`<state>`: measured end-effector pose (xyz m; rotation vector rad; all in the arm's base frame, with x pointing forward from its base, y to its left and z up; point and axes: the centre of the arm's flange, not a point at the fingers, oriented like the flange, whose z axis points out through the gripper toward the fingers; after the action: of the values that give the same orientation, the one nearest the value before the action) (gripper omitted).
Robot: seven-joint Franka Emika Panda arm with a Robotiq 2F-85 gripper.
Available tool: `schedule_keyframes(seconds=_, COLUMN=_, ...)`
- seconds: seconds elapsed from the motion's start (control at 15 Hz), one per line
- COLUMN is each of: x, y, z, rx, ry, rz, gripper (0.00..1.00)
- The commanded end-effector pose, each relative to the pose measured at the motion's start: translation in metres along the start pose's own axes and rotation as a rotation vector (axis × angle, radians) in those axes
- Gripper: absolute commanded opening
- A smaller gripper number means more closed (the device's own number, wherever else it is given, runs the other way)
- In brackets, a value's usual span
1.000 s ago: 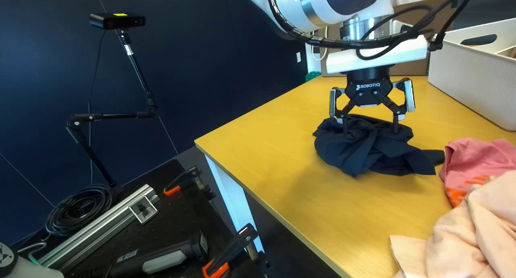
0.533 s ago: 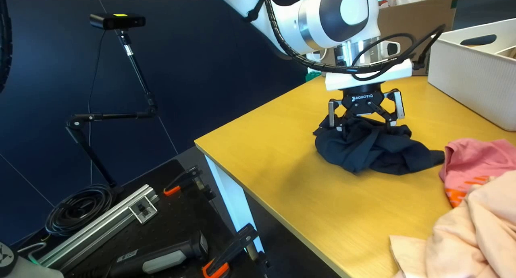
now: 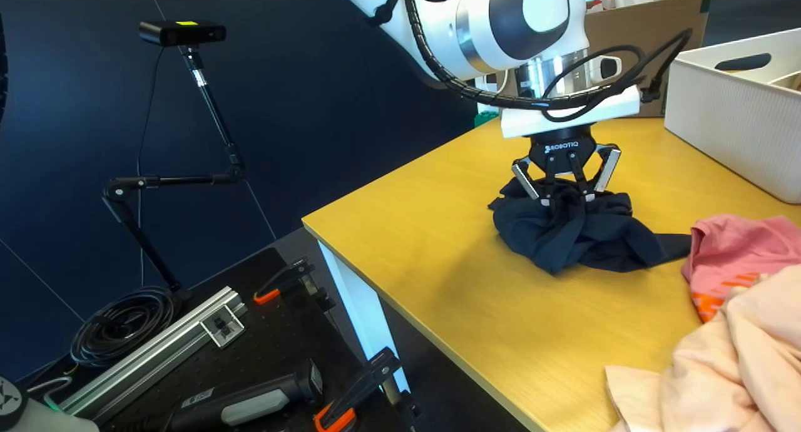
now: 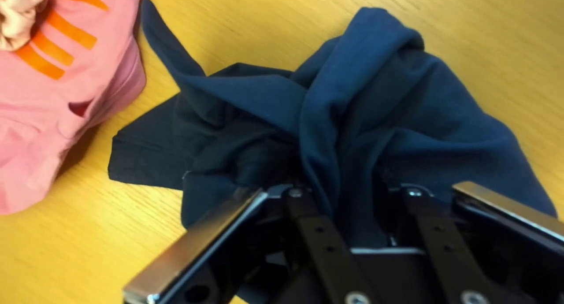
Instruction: Move the dark blue t-shirt forwards then unfold it.
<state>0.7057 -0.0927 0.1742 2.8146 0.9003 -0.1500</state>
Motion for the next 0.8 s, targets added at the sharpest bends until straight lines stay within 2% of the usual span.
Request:
schedule_keyframes(seconds=0.0, x=-0.015, y=-0.006, z=-0.016, rx=-0.009, ry=0.020, rz=0.044, gripper=0.05)
schedule_keyframes(seconds=0.13, x=-0.017, y=-0.004, z=-0.025, rx=-0.004, ry=0.029, rz=0.087, gripper=0.00)
schedule_keyframes(seconds=0.47, x=-0.024, y=-0.023, z=-0.100, rx=-0.032, ry=0.107, rz=0.206, gripper=0.02)
schedule_keyframes(seconds=0.73, x=-0.037, y=-0.074, z=-0.129, rx=-0.015, ry=0.083, rz=0.288, gripper=0.02)
